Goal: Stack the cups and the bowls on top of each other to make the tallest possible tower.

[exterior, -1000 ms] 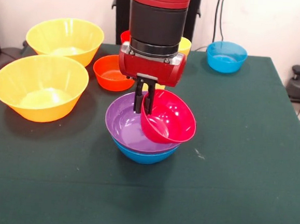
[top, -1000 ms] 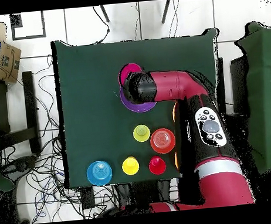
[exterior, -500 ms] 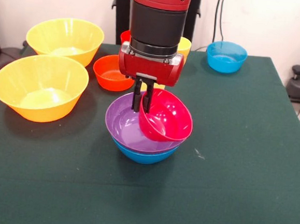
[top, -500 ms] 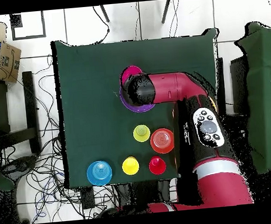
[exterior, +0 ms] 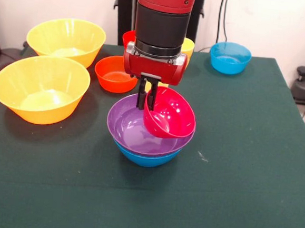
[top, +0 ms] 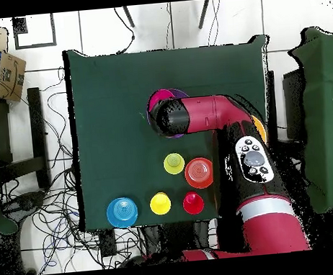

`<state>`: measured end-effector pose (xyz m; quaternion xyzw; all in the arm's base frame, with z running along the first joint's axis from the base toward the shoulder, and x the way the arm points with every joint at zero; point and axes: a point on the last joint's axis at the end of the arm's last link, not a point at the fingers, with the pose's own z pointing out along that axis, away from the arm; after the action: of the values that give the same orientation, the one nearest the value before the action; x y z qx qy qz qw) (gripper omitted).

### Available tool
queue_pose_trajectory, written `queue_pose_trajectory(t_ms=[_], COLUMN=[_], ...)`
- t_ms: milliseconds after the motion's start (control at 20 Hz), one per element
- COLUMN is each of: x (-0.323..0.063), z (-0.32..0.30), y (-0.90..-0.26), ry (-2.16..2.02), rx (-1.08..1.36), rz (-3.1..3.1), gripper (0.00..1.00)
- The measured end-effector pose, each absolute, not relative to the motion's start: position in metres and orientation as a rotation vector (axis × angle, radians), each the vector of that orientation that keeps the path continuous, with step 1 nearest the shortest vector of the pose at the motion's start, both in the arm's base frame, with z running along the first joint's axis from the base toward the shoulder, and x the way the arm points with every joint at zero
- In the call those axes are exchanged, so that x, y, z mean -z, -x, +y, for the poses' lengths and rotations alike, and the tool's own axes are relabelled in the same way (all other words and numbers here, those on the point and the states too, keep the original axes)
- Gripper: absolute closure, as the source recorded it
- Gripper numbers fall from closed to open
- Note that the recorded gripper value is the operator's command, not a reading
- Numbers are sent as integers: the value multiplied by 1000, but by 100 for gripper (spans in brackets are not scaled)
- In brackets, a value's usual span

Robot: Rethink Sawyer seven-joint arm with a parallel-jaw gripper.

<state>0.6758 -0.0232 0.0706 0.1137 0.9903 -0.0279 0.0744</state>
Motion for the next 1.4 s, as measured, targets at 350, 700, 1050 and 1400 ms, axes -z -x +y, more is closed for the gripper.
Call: queue_pose_trajectory(t_ms=[350, 700, 1050, 1400], x=[-65, -61, -60, -59], z=[-20, -20, -20, -22], y=[-664, -657, -655, -657], ry=[-338, -310, -296, -299], rx=[79, 96, 98, 91], rz=[2997, 3010, 3002, 2980], gripper=[100, 100, 100, 100])
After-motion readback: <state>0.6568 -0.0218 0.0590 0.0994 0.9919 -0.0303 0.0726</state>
